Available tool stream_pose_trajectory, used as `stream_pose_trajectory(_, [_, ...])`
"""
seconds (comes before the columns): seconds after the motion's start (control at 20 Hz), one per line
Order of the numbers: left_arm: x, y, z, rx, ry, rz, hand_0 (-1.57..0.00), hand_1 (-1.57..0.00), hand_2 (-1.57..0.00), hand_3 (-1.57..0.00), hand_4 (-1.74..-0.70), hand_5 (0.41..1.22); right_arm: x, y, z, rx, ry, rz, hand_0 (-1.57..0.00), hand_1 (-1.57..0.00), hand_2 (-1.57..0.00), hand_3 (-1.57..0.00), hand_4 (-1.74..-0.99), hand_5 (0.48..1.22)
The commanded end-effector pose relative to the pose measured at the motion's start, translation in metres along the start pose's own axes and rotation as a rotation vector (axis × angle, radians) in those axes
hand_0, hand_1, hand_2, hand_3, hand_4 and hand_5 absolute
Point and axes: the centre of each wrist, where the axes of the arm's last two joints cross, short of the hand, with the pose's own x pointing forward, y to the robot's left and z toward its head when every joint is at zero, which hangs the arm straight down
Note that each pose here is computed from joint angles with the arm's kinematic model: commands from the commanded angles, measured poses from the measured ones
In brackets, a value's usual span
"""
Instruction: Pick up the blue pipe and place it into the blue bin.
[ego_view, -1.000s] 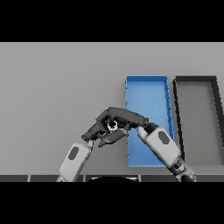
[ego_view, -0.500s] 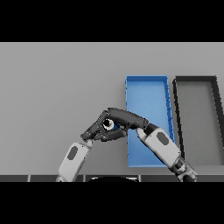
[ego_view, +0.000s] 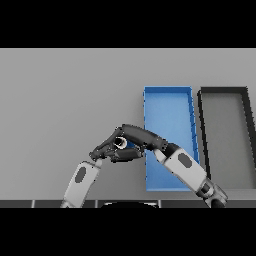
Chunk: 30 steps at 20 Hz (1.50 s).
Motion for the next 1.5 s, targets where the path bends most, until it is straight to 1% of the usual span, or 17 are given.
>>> stream_pose_trajectory(0.0, [-0.003, 0.001, 0.003, 0.006, 0.019, 0.003, -0.24, -0.22, -0.22, -0.19, -1.02, 0.848, 0.001, -0.001, 0.002, -0.002, 0.002, 0.011, -1.57, -1.57, -1.57, -1.57, -1.74, 1.217])
stream_pose_trajectory(0.15, [-0.003, 0.002, 0.003, 0.025, 0.037, 0.038, -0.12, -0.11, -0.11, -0.1, -0.97, 0.647, -0.002, 0.001, 0.0, -0.006, 0.019, 0.013, -1.57, -1.57, -1.57, -1.57, -1.74, 1.219])
stream_pose_trajectory(0.2, [-0.005, -0.002, 0.001, 0.02, 0.063, 0.055, -0.1, -0.09, -0.09, -0.08, -0.97, 0.603, -0.005, 0.004, 0.0, 0.002, 0.025, 0.001, -1.57, -1.57, -1.57, -1.57, -1.74, 1.219])
stream_pose_trajectory(0.3, [-0.006, 0.0, 0.003, 0.035, 0.056, 0.034, -0.06, -0.06, -0.06, -0.05, -0.96, 0.538, -0.003, 0.003, 0.003, -0.001, -0.009, -0.031, -1.57, -1.57, -1.57, -1.57, -1.741, 1.22])
stream_pose_trajectory(0.35, [-0.007, -0.001, 0.001, 0.038, 0.056, 0.025, -0.05, -0.05, -0.04, -0.04, -0.95, 0.513, -0.002, 0.0, 0.003, -0.011, -0.01, -0.03, -1.57, -1.57, -1.57, -1.57, -1.741, 1.22])
stream_pose_trajectory(0.45, [-0.009, 0.0, -0.001, 0.032, 0.079, 0.019, -0.03, -0.03, -0.03, -0.03, -0.93, 0.484, 0.004, -0.005, 0.002, -0.01, -0.028, -0.11, -1.57, -1.57, -1.57, -1.57, -1.741, 1.22])
stream_pose_trajectory(0.5, [-0.01, -0.001, -0.001, 0.033, 0.079, 0.02, -0.03, -0.02, -0.02, -0.02, -0.92, 0.482, 0.007, -0.008, 0.002, -0.017, -0.037, -0.123, -1.57, -1.57, -1.57, -1.57, -1.741, 1.221])
stream_pose_trajectory(0.55, [-0.014, 0.0, 0.006, 0.029, 0.078, 0.018, -0.02, -0.02, -0.02, -0.02, -0.92, 0.474, 0.013, -0.011, 0.001, -0.021, -0.043, -0.155, -1.57, -1.57, -1.57, -1.57, -1.741, 1.221])
stream_pose_trajectory(0.75, [-0.01, -0.003, 0.004, 0.028, 0.081, 0.016, -0.01, -0.01, -0.01, -0.01, -0.91, 0.45, 0.053, -0.035, -0.007, -0.021, -0.089, -0.224, -1.57, -1.57, -1.57, -1.57, -1.741, 1.221])
stream_pose_trajectory(0.9, [-0.011, -0.001, 0.002, 0.019, 0.101, 0.027, 0.0, 0.0, 0.0, 0.0, -0.91, 0.437, 0.087, -0.071, -0.011, -0.026, -0.187, -0.204, -1.57, -1.57, -1.57, -1.57, -1.741, 1.221])
stream_pose_trajectory(1.0, [-0.008, 0.001, 0.002, 0.034, 0.103, 0.018, 0.0, 0.0, 0.0, 0.0, -0.9, 0.433, 0.103, -0.091, -0.012, -0.15, -0.227, -0.176, -1.57, -1.57, -1.57, -1.57, -1.741, 1.221])
stream_pose_trajectory(1.05, [-0.007, 0.002, 0.003, 0.033, 0.116, 0.014, 0.0, 0.0, 0.0, 0.0, -0.9, 0.432, 0.115, -0.104, -0.009, -0.212, -0.23, -0.145, -1.57, -1.57, -1.57, -1.57, -1.741, 1.221])
stream_pose_trajectory(1.1, [-0.008, 0.001, 0.002, 0.026, 0.11, 0.015, 0.0, 0.0, 0.0, 0.0, -0.9, 0.43, 0.119, -0.115, -0.005, -0.267, -0.215, -0.127, -1.57, -1.57, -1.57, -1.57, -1.741, 1.221])
stream_pose_trajectory(1.15, [-0.008, 0.0, -0.001, 0.027, 0.112, 0.008, 0.0, 0.0, 0.0, 0.0, -0.89, 0.428, 0.119, -0.125, -0.006, -0.307, -0.195, -0.121, -1.57, -1.57, -1.57, -1.57, -1.741, 1.221])
stream_pose_trajectory(1.25, [-0.009, -0.001, 0.004, 0.025, 0.106, 0.014, 0.0, 0.0, 0.0, 0.0, -0.89, 0.421, 0.113, -0.147, 0.002, -0.391, -0.154, -0.123, -1.57, -1.57, -1.57, -1.57, -1.741, 1.221])
stream_pose_trajectory(1.4, [-0.007, 0.002, 0.005, 0.031, 0.093, 0.002, 0.0, 0.0, 0.0, 0.0, -0.88, 0.411, 0.089, -0.178, 0.025, -0.519, -0.055, -0.101, -1.57, -1.57, -1.57, -1.57, -1.741, 1.221])
stream_pose_trajectory(1.45, [-0.006, 0.003, 0.006, 0.034, 0.098, -0.009, 0.0, 0.0, 0.0, 0.0, -0.88, 0.412, 0.082, -0.182, 0.035, -0.54, -0.027, -0.094, -1.57, -1.57, -1.57, -1.57, -1.741, 1.221])
